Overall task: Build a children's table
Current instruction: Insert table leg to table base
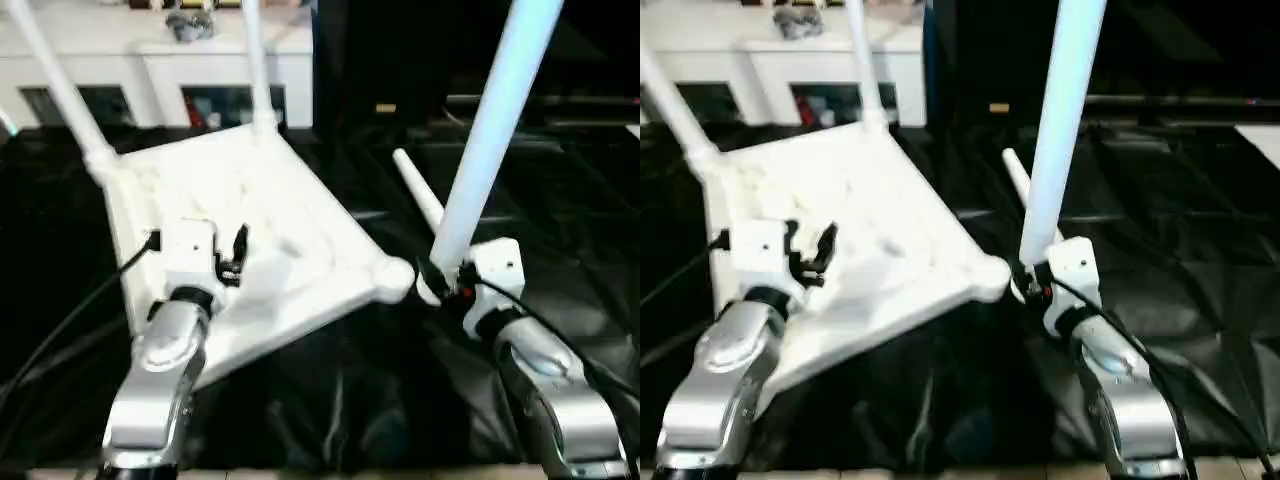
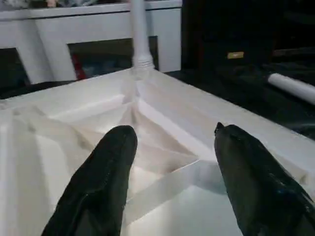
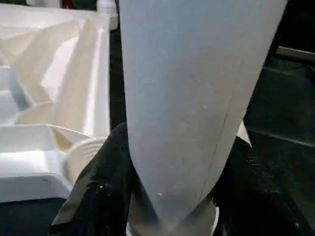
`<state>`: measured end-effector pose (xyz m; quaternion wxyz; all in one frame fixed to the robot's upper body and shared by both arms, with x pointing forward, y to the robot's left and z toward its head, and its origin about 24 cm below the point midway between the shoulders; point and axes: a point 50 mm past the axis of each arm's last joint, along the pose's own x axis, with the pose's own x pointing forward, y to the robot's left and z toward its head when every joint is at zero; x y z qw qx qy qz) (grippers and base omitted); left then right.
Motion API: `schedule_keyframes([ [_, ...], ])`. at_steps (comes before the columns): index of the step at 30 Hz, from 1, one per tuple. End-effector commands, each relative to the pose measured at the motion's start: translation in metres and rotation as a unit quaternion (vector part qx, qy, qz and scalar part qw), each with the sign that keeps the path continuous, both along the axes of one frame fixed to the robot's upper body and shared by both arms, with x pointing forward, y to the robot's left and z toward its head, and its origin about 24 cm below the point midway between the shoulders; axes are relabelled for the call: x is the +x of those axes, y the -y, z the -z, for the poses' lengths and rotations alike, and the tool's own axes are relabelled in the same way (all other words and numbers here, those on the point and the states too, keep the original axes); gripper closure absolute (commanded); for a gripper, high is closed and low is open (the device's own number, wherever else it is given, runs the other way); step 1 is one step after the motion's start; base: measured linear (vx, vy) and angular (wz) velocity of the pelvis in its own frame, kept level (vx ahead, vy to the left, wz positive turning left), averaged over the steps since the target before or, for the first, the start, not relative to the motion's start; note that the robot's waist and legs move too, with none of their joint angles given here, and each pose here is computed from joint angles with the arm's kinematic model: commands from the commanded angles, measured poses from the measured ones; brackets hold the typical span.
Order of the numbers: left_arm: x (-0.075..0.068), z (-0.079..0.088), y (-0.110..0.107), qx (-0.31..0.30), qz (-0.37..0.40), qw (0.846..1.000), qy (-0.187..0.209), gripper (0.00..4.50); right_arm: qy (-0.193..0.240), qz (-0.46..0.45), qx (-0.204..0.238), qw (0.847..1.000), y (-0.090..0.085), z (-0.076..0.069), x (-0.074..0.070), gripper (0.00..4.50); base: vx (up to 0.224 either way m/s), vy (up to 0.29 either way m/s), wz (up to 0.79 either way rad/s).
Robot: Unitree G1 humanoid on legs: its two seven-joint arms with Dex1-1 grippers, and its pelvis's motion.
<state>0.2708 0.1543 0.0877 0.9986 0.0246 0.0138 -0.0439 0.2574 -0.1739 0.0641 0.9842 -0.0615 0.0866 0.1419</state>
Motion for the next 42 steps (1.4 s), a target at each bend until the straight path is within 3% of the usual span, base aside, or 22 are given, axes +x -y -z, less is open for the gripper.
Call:
schedule_keyframes([
  [1,0.0,0.001,-0.006,0.004,-0.013,1.0,-0.001,1.59,0.016,-0.007,0.0,1.0,-0.004,-0.008,0.003,2.62,0.082,-0.038,0.13],
  [15,0.003,0.005,0.001,0.035,0.005,0.999,-0.016,1.59,0.015,-0.023,-0.003,1.0,-0.008,-0.007,0.006,2.62,-0.059,-0.026,-0.05],
  [17,0.004,0.005,0.006,0.033,0.03,0.999,-0.015,1.59,0.016,-0.02,-0.001,1.0,-0.007,-0.007,0.007,2.62,-0.112,0.039,0.05],
  [19,0.008,0.005,0.016,0.039,0.102,0.994,-0.018,1.59,0.02,-0.016,0.003,1.0,-0.005,-0.009,0.008,2.62,-0.105,0.032,0.08],
  [21,0.014,0.006,0.027,0.055,0.19,0.98,-0.036,1.59,0.03,-0.025,0.012,0.999,-0.004,-0.013,0.01,2.62,-0.08,0.031,0.03],
  [22,0.014,0.006,0.027,0.055,0.19,0.98,-0.036,1.41,0.03,-0.025,0.012,0.999,-0.004,-0.013,0.01,2.62,-0.064,0.027,-0.01],
  [26,0.021,0.006,0.048,0.062,0.339,0.936,-0.07,1.21,0.026,-0.026,0.025,0.999,0.006,-0.017,0.017,2.62,0.0,0.0,0.0],
  [29,0.031,0.012,0.057,0.094,0.404,0.903,-0.116,0.89,0.027,-0.029,0.016,0.999,0.016,-0.022,0.021,2.62,0.0,0.0,0.0],
  [31,0.034,0.015,0.062,0.094,0.432,0.887,-0.132,0.89,0.031,-0.026,0.009,0.999,0.019,-0.024,0.022,2.62,0.0,0.0,0.0],
  [32,0.034,0.015,0.062,0.094,0.432,0.887,-0.132,0.89,0.031,-0.026,0.009,0.999,0.019,-0.024,0.022,2.62,0.0,0.0,0.0],
  [33,0.038,0.019,0.067,0.098,0.447,0.876,-0.156,0.89,0.033,-0.022,-0.001,0.999,0.024,-0.025,0.023,2.62,0.0,0.0,0.0],
  [36,0.048,0.023,0.076,0.096,0.458,0.862,-0.195,0.89,0.036,-0.013,-0.01,0.999,0.032,-0.027,0.025,2.62,0.0,0.0,0.0],
  [42,0.056,0.025,0.088,0.086,0.457,0.859,-0.212,1.38,0.038,-0.008,-0.012,0.999,0.037,-0.029,0.024,2.62,0.0,0.0,0.0],
])
